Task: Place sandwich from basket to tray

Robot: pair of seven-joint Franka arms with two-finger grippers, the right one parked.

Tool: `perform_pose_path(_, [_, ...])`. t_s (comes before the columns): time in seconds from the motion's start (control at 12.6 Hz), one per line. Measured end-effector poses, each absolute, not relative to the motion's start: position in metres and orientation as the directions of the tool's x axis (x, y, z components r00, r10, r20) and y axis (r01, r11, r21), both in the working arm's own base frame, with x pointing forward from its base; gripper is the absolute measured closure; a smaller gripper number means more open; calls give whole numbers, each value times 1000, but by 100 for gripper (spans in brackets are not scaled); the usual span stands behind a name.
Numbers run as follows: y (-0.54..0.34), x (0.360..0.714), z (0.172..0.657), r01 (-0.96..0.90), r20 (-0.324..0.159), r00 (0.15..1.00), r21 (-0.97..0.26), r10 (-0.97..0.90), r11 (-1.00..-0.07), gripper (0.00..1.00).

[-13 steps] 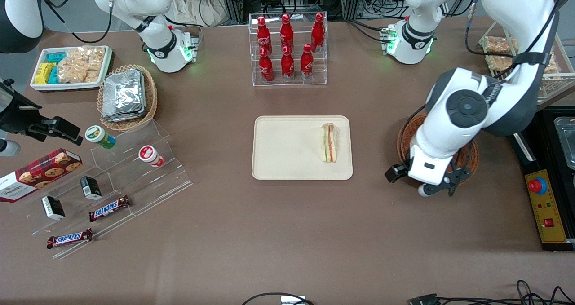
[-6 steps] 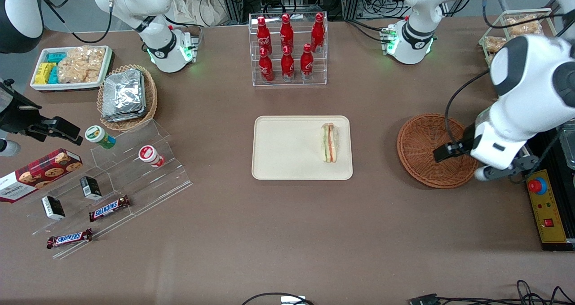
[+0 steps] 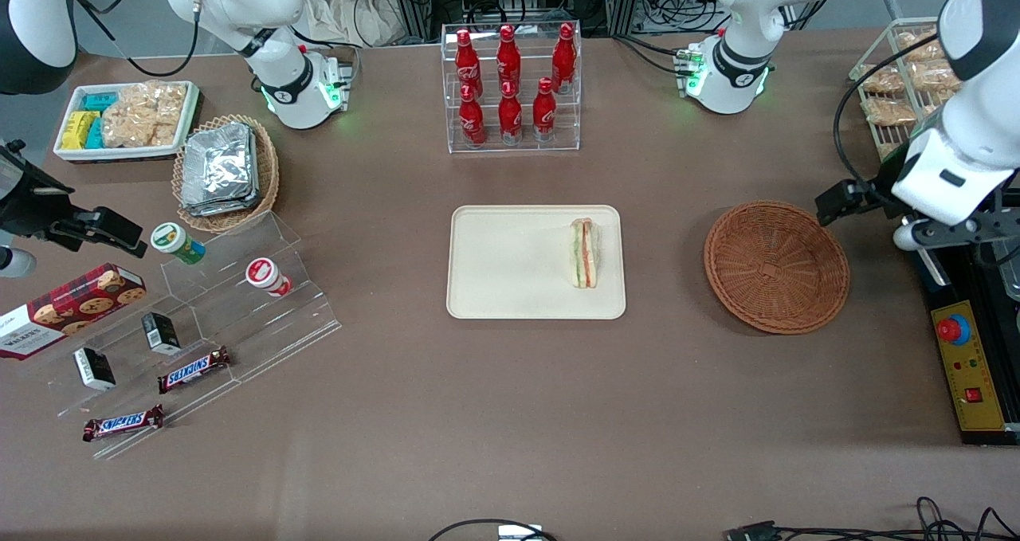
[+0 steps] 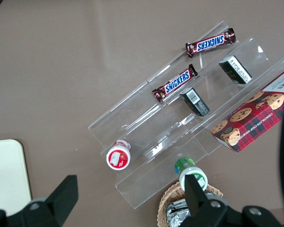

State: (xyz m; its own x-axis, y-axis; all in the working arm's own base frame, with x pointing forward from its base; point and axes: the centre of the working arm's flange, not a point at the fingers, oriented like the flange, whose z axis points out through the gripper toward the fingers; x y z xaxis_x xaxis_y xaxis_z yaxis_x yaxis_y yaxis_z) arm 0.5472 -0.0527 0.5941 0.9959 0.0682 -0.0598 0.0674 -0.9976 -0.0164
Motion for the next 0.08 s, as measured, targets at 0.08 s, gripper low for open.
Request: perform_pose_path(0.08, [-53,546,603,49,-57,997,-15,50,-999,0])
